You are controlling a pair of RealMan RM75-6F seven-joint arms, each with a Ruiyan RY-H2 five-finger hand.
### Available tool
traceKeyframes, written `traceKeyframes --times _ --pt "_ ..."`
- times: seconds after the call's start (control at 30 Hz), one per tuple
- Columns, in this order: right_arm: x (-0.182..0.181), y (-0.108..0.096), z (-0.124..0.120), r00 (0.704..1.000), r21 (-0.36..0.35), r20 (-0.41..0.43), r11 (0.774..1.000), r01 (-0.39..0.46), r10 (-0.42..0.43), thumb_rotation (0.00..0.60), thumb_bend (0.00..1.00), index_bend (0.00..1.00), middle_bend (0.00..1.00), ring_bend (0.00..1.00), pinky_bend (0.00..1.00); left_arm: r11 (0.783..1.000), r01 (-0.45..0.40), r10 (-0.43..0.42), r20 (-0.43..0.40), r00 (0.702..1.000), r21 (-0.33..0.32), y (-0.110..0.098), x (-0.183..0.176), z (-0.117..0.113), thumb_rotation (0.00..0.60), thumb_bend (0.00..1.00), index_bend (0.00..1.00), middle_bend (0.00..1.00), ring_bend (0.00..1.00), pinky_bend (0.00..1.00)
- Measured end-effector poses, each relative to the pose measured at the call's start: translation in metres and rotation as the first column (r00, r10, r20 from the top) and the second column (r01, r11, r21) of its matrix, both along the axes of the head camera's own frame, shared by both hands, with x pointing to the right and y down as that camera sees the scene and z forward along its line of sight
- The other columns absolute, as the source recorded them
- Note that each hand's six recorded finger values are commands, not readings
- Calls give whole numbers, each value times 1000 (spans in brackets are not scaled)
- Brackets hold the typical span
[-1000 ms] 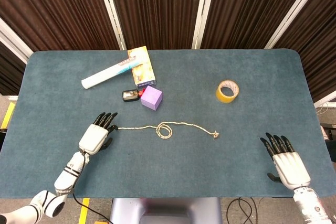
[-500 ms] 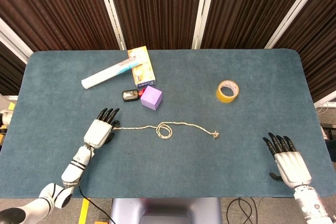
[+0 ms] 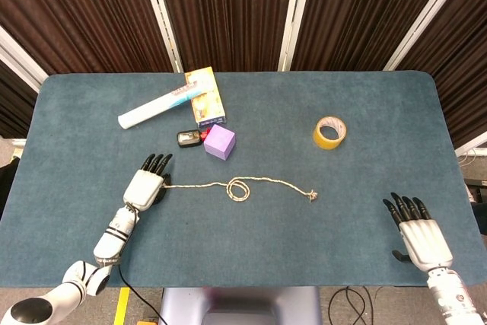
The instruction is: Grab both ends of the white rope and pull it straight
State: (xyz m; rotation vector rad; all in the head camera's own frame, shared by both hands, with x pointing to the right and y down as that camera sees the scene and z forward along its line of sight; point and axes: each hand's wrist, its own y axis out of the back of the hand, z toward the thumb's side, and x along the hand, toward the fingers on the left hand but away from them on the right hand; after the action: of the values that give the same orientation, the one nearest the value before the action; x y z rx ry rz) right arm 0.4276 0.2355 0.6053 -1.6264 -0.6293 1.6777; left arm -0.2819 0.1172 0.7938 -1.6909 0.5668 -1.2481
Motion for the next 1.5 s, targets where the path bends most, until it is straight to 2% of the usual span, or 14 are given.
traceKeyframes --times 0.57,0.77,0.83,0.97,1.07,1.2,1.5 --pt "-3 2 2 1000 -12 -9 1000 3 -3 600 235 0 0 0 0 1000 -4 5 -28 1000 13 -2 5 -3 600 432 605 60 0 75" --pt "-14 -5 7 999 14 15 999 39 -39 600 234 1 0 0 0 1000 -10 11 -46 999 25 0 4 -9 600 435 614 63 0 76" --pt "-22 -11 12 998 27 40 999 47 -48 600 235 47 0 0 0 999 -17 18 -56 998 29 3 5 -12 600 435 615 63 0 76" --pt "-42 -25 25 995 52 85 997 49 -53 600 254 331 0 0 0 999 -27 29 -73 997 39 7 6 -19 600 434 620 65 0 76" --pt "-58 -36 36 993 77 95 995 58 -65 600 288 445 0 0 0 999 -28 32 -76 997 47 7 4 -24 600 434 620 65 0 76" --pt "-82 -52 54 993 110 79 990 82 -91 600 292 490 0 0 0 998 -24 28 -77 997 53 8 1 -29 600 433 620 64 0 76" --pt "-113 -79 100 997 95 50 994 61 -66 600 319 527 0 0 0 998 -11 15 -67 998 60 6 -9 -36 600 433 621 76 0 76"
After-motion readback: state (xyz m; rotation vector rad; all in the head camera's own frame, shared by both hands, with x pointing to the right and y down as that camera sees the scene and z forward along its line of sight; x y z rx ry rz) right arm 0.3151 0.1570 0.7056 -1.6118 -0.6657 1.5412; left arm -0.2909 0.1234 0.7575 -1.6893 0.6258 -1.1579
